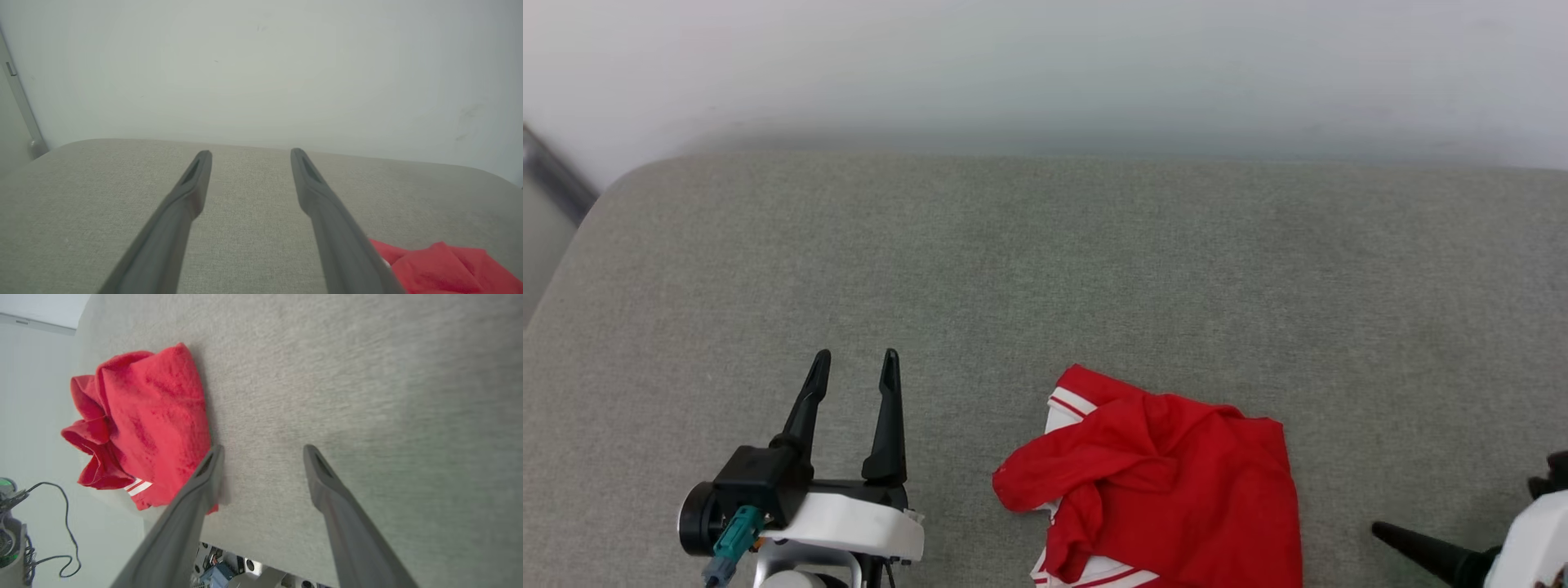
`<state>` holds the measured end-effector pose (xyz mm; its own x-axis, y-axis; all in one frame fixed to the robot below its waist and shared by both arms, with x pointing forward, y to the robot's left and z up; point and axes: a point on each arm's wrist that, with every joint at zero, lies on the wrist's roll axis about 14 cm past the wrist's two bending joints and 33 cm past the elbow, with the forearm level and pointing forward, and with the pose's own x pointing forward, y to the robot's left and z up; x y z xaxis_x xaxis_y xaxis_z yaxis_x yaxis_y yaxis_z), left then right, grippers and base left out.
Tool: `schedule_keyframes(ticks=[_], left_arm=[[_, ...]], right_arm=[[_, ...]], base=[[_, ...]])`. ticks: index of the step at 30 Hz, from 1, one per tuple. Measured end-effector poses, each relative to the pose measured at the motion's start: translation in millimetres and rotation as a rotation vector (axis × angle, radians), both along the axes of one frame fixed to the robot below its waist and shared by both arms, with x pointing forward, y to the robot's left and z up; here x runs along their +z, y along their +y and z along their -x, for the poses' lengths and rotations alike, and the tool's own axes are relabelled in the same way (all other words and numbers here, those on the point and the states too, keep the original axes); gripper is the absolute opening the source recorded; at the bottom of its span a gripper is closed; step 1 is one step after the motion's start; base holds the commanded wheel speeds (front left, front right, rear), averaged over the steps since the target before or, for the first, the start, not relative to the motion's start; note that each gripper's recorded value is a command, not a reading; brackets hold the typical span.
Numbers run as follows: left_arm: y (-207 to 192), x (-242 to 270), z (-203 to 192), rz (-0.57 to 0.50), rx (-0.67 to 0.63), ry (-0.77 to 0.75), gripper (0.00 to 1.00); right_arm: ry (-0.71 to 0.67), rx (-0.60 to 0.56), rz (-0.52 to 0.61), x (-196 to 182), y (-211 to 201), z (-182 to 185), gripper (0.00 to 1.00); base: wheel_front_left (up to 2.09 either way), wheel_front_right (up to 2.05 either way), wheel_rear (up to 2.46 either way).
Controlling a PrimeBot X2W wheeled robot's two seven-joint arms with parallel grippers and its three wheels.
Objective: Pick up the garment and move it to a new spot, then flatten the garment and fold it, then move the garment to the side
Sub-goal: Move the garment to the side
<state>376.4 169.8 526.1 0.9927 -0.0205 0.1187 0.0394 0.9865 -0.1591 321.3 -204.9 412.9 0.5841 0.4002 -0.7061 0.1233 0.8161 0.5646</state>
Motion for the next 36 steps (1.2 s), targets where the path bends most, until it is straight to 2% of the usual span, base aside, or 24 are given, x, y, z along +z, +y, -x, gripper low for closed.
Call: schedule_keyframes(ticks=[5,10,15,16,17,18,19,23,25,29,30,31,32,33,34,36], left_arm=[[2.0,-4.2,-9.1,-0.003,0.006,0.006,1.00],[4.0,-12.6,-18.3,-0.008,0.008,0.025,1.00],[6.8,-21.8,-21.9,-0.014,0.014,0.049,1.00],[7.8,-23.3,-21.7,-0.013,0.017,0.054,1.00],[8.1,-24.1,-21.6,-0.015,0.017,0.056,1.00],[8.1,-24.7,-21.4,-0.016,0.017,0.057,1.00],[8.5,-24.8,-21.4,-0.015,0.019,0.058,1.00],[9.5,-23.1,-21.2,-0.018,0.022,0.052,1.00],[7.5,-20.6,-21.0,-0.016,0.016,0.044,1.00],[-1.3,-15.3,-22.1,-0.013,-0.013,0.026,1.00],[-7.2,-13.7,-23.2,-0.009,-0.030,0.021,1.00],[-7.2,-13.7,-23.2,-0.009,-0.030,0.021,1.00],[-15.3,-12.9,-24.8,-0.003,-0.057,0.016,1.00],[-15.3,-12.9,-24.8,-0.003,-0.057,0.016,1.00],[-25.9,-11.5,-27.5,0.002,-0.090,0.010,1.00],[-37.9,-9.3,-31.0,0.007,-0.129,0.000,1.00]], right_arm=[[0.091,0.099,-0.168,-9.6,56.6,-6.4,1.00],[0.168,0.138,-0.298,-24.1,91.1,-16.5,1.00],[0.225,0.145,-0.381,-37.0,110.0,-26.9,1.00],[0.241,0.150,-0.387,-40.1,112.7,-26.3,0.77],[0.248,0.159,-0.388,-41.5,115.3,-26.7,0.40],[0.253,0.165,-0.392,-42.1,117.4,-27.2,0.16],[0.255,0.169,-0.397,-42.1,119.1,-27.1,0.00],[0.226,0.199,-0.388,-35.4,127.3,-29.7,0.00],[0.190,0.222,-0.346,-29.2,125.4,-32.2,0.00],[0.044,0.286,-0.168,-5.0,107.8,-49.2,0.00],[-0.017,0.323,-0.067,7.3,96.8,-54.5,0.00],[-0.017,0.323,-0.067,7.3,96.8,-54.5,0.00],[-0.060,0.344,0.014,18.3,85.3,-56.9,0.00],[-0.060,0.344,0.014,18.3,85.3,-56.9,0.00],[-0.091,0.361,0.113,27.8,69.3,-58.7,0.00],[-0.111,0.360,0.204,36.5,51.0,-59.1,0.00]], base=[[0.00,0.00,0.00],[0.00,0.00,0.00],[0.00,0.00,0.00],[0.00,0.00,0.00],[0.00,0.00,0.00],[0.00,0.00,0.00],[0.00,0.00,0.00],[0.00,0.00,0.00],[0.00,0.00,0.00],[0.00,0.00,0.00],[0.00,0.00,0.00],[0.00,0.00,0.00],[0.00,0.00,0.00],[0.00,0.00,0.00],[0.00,0.00,0.00],[0.00,0.00,0.00]])
